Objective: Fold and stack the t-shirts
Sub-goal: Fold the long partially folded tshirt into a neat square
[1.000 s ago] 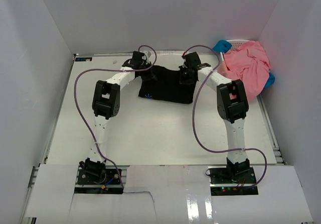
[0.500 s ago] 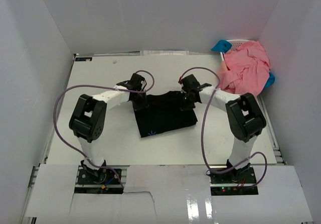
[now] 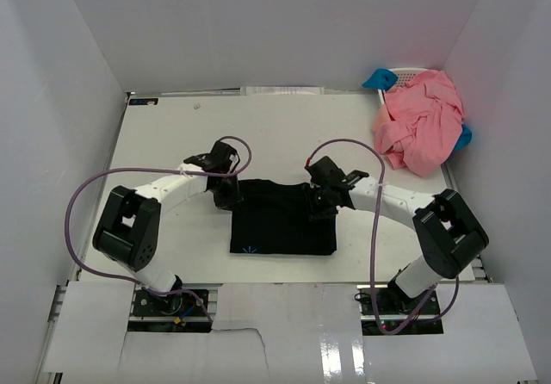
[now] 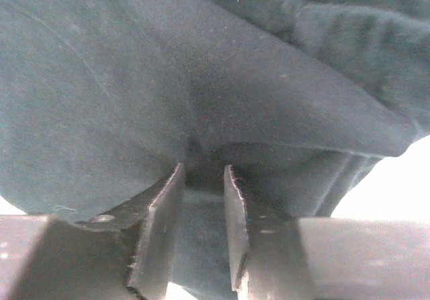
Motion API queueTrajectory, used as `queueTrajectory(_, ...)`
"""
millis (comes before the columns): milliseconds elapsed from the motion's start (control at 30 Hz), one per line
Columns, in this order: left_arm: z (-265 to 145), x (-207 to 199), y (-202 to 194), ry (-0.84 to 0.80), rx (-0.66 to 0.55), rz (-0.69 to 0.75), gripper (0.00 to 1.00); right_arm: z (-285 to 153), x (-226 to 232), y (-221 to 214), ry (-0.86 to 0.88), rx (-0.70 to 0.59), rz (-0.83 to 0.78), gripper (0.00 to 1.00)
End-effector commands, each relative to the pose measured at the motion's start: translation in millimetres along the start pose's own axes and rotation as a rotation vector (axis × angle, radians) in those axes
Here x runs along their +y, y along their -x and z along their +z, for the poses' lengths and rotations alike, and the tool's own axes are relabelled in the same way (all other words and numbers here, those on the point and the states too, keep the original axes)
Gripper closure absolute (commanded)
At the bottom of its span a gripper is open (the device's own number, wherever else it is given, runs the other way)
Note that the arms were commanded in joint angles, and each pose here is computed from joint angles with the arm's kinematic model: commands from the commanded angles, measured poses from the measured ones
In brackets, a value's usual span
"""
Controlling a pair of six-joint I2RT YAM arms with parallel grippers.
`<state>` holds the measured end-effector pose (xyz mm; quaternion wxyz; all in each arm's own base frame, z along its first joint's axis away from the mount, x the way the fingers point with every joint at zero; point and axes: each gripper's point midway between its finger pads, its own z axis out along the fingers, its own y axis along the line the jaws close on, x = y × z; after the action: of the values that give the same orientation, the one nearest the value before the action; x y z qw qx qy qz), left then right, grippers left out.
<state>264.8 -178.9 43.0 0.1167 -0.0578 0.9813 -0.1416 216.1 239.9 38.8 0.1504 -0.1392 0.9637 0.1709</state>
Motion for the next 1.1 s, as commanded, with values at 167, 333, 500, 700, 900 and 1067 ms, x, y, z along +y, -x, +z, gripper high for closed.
queueTrajectory(167,-90,-49,63,-0.172,-0.340,0.135,0.49,-64,7,62,-0.023,-0.303,-0.137,0.22)
queueTrajectory(333,-130,-58,80,-0.222,-0.492,0.328,0.21,-108,8,77,-0.007,-0.474,-0.290,0.13)
queueTrajectory(500,-124,-71,75,-0.287,-0.439,0.475,0.14,-111,-10,77,-0.027,-0.471,-0.399,0.10)
queueTrajectory(700,-97,-79,69,-0.342,-0.349,0.593,0.12,-93,-28,80,-0.045,-0.378,-0.339,0.14)
queueTrajectory(900,-81,-85,69,-0.381,-0.308,0.578,0.15,-73,-29,72,0.024,-0.289,-0.297,0.24)
queueTrajectory(1067,-72,-90,62,-0.434,-0.285,0.592,0.21,-61,-33,63,0.050,-0.238,-0.293,0.33)
